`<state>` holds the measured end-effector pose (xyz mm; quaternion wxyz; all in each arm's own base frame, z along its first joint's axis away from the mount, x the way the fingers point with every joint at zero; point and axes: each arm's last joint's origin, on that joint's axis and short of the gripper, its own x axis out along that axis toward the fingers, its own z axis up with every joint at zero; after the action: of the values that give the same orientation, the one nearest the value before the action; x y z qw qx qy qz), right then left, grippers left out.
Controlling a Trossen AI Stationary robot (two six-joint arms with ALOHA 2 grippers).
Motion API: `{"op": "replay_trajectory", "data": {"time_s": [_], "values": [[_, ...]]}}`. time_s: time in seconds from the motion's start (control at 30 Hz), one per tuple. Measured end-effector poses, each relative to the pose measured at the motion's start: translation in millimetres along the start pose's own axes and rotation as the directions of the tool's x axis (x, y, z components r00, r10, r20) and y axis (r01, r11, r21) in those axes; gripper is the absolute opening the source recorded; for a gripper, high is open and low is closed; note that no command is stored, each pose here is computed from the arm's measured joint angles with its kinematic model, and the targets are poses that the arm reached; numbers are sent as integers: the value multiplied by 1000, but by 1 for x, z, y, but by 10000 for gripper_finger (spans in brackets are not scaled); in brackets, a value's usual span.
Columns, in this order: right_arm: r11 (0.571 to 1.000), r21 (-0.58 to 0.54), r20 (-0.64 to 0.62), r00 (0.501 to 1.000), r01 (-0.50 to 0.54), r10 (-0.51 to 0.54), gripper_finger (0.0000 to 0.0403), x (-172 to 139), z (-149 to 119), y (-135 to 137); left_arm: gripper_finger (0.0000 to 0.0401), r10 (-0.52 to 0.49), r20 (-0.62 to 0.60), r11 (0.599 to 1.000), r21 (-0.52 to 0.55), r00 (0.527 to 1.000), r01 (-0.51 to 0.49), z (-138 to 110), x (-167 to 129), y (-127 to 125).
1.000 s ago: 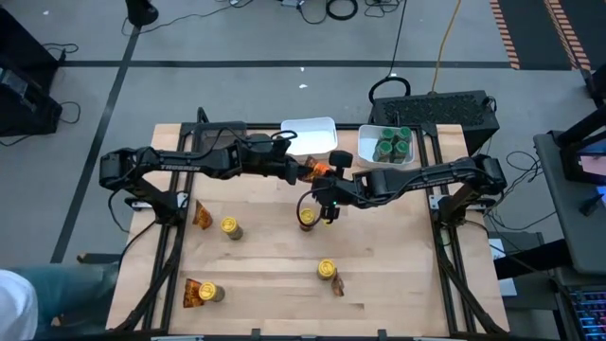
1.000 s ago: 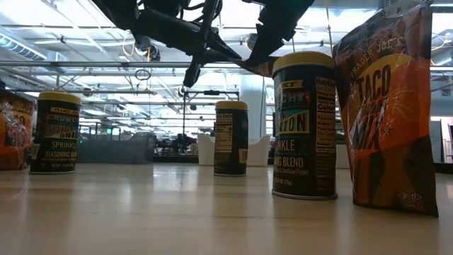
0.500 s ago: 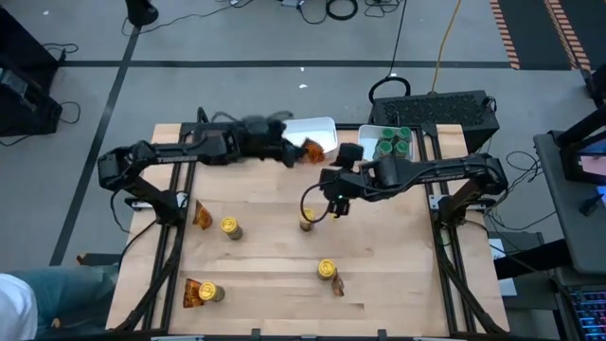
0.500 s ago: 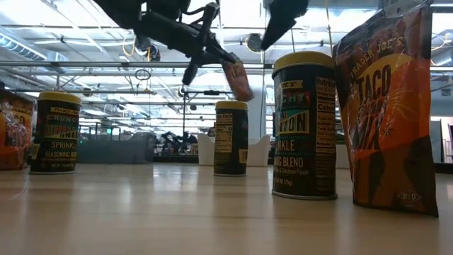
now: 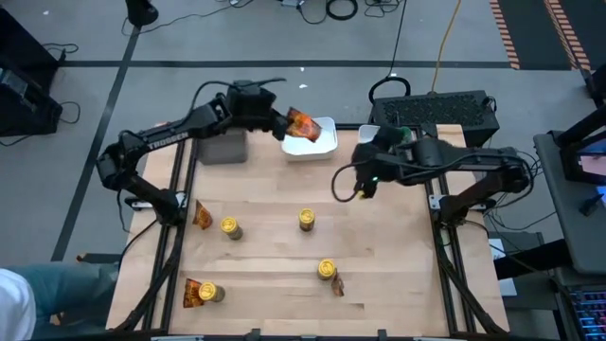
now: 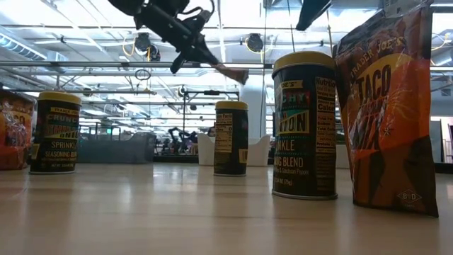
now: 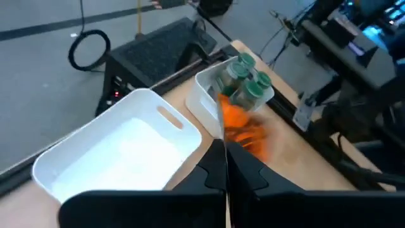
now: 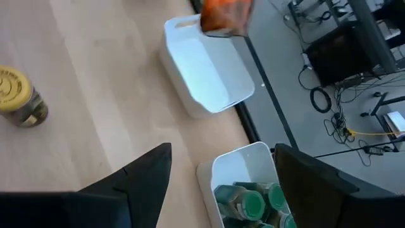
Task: Sort spices by type
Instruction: Put the top right orange seasoning bag into the left white bin
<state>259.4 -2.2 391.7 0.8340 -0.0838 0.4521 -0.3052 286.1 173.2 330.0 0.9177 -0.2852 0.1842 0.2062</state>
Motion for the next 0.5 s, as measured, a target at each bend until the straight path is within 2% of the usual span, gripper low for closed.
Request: {"op": "replay_trajectory", "data": {"time_s": [0.13,0.23,0.4,0.5], "values": [[999,43,39,999,-6,5,263,-14,-5,-12,0,3,-33,999,-33,999,-5,-2,3,7],[998,66,64,998,-15,11,263,-23,-9,-20,0,-50,-19,998,-38,999,49,2,3,6],[996,81,90,996,-23,16,263,-32,-14,-28,0,-1,-44,1000,-21,999,0,-3,10,11],[998,66,102,995,-25,18,263,-35,-16,-31,0,-4,-49,1000,2,999,4,-3,17,18]]}}
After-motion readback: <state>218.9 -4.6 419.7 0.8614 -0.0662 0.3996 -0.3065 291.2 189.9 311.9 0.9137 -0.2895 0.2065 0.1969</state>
